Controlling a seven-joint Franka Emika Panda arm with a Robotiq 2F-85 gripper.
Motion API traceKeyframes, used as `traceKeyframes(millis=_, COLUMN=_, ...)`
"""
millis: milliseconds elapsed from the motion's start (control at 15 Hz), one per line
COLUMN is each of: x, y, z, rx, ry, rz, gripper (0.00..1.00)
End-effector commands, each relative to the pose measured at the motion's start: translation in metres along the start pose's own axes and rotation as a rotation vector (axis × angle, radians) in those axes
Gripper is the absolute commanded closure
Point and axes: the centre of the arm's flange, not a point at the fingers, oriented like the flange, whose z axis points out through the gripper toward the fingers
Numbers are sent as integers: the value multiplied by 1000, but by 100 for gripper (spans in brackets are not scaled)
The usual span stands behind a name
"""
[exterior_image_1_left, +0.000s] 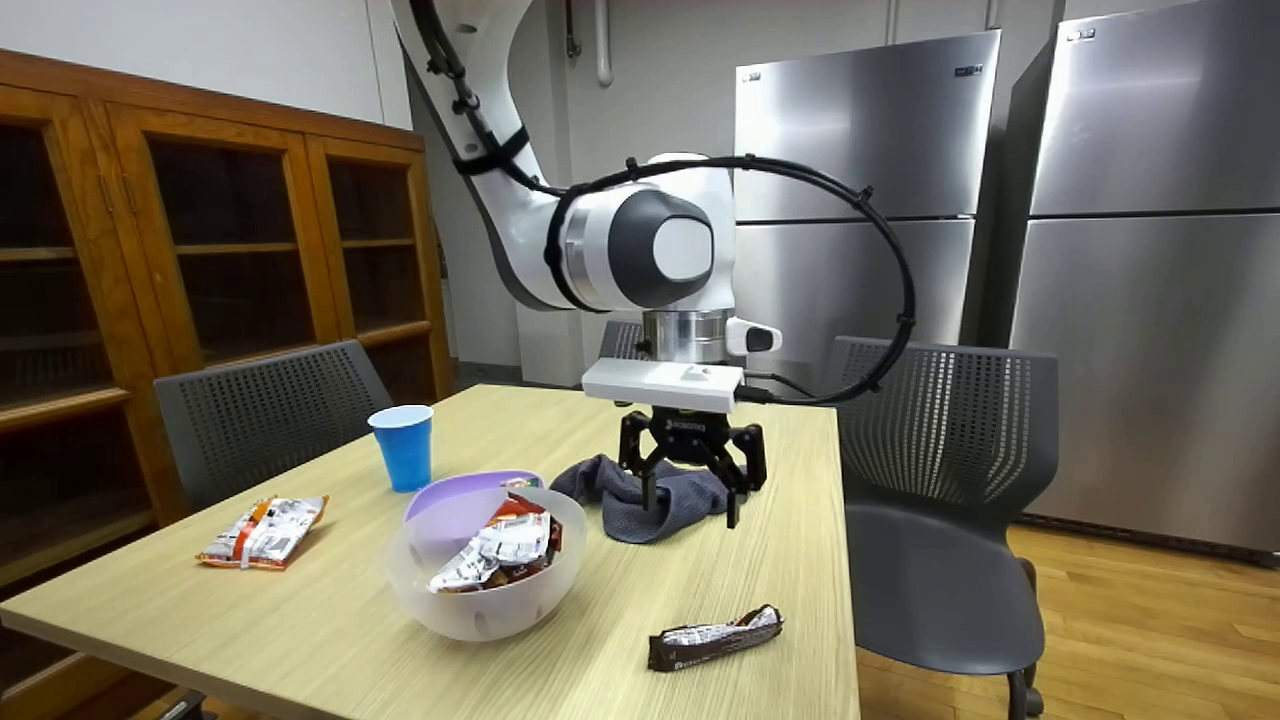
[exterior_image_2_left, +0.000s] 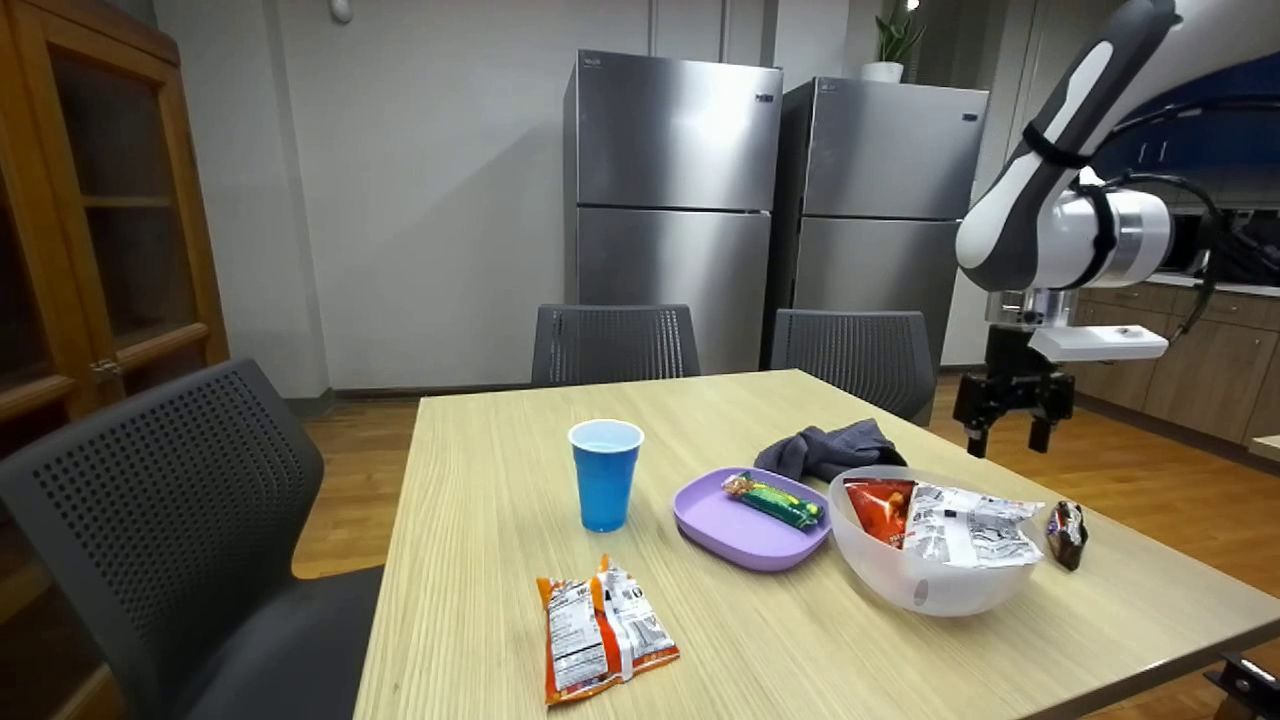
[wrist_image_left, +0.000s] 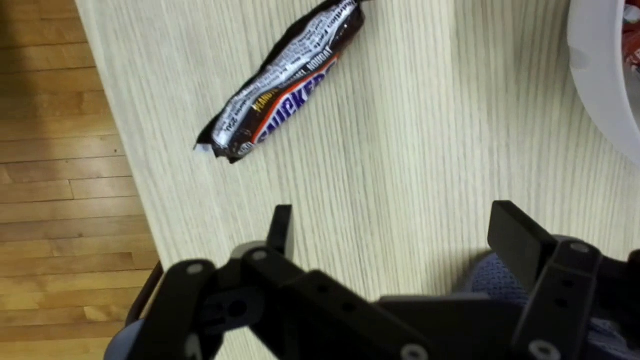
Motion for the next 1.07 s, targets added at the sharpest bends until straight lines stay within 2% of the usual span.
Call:
traceKeyframes(millis=0, x=-24, y=13, z=-5, rx=-3, ry=-4, rz=83, gripper=0)
traceKeyframes(millis=333, x=-31, y=37, z=11, rx=-1, ry=-44, rz=182, gripper=0)
traceKeyframes(millis=800, x=-31, y=28, z=47, rx=28, ry=-95, rz=304, gripper=0)
traceKeyframes(millis=867, x=-35, y=33, z=41, rx=7, ry=-93, rz=251, gripper=0)
traceKeyframes(millis=1000, x=-36, y=29, z=49, rx=16, ry=-105, rz=271, gripper=0)
